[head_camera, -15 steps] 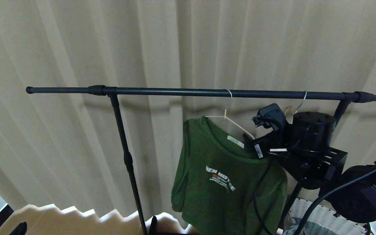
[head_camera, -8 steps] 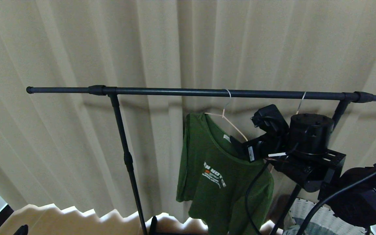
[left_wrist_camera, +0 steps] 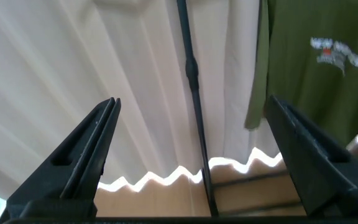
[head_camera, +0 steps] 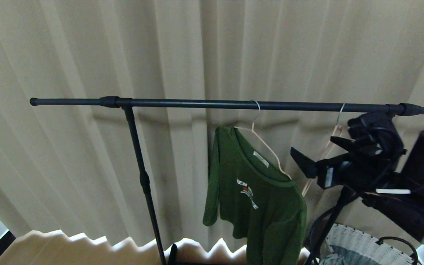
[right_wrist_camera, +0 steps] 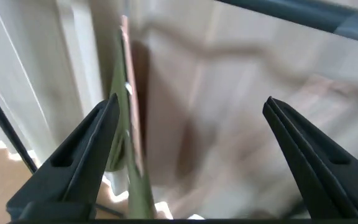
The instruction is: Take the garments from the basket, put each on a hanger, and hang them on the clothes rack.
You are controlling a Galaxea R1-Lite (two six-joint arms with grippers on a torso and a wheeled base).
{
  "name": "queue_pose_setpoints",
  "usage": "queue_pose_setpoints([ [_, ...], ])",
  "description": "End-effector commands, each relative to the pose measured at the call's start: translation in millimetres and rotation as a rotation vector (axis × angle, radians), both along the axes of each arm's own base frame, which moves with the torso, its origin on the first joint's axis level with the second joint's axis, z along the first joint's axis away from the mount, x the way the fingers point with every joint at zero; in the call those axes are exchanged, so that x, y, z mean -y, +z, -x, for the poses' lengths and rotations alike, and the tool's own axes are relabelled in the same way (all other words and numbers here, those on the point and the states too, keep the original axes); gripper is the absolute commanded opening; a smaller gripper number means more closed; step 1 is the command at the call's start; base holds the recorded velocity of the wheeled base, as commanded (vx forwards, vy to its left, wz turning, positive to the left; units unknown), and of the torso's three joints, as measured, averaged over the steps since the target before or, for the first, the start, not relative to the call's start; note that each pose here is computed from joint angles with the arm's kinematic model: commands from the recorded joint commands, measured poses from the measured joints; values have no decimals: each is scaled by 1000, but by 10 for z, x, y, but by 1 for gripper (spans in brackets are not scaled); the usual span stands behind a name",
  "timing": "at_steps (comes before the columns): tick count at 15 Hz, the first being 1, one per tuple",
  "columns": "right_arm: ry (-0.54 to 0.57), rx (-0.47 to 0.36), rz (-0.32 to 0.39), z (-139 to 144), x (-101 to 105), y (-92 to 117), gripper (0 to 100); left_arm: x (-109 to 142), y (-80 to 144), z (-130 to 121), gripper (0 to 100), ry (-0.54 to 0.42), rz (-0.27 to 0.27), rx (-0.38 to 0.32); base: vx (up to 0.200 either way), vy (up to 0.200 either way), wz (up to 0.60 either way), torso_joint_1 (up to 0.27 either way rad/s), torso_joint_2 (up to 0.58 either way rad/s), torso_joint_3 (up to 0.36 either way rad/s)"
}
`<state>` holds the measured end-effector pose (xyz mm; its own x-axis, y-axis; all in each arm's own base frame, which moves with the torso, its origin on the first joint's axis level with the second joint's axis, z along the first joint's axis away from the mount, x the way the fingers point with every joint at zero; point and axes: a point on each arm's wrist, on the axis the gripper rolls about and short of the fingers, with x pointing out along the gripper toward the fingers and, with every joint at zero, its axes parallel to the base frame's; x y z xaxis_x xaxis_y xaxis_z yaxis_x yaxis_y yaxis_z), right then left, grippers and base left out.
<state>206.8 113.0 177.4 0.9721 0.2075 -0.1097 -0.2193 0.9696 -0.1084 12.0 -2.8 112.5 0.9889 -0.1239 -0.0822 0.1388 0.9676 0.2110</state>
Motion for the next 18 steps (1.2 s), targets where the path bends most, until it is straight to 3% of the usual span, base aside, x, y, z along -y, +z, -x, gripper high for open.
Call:
queue_pose_setpoints([
  [1,-80,71,-29,530,464,191,100,0,-39,39,100,2,1,18,0,0,0,0,0,0],
  [2,-139,48,-11,853,706,220,100,0,-79,68,100,3,1,32,0,0,0,0,0,0],
  [5,-236,-62,43,1498,1028,74,100,0,-189,195,100,3,1,54,0,0,0,0,0,0],
  [9,-388,-109,52,2089,1207,-212,100,1,-344,364,100,3,6,50,0,0,0,0,0,0],
  [12,-494,-89,36,2319,1210,-414,100,1,-353,360,100,8,50,43,0,0,0,0,0,0],
  [14,-463,-6,10,2445,1209,-692,100,1,-369,356,100,9,98,32,0,0,0,0,0,0],
  [15,-454,8,0,2456,1199,-726,100,1,-368,355,100,9,103,30,0,0,0,0,0,0],
  [17,-371,88,-103,2392,1163,-854,100,3,-367,355,100,1,97,32,0,0,0,0,0,0],
  [18,-346,87,-125,2331,1157,-966,100,3,-367,355,100,0,93,33,0,0,0,0,0,0],
])
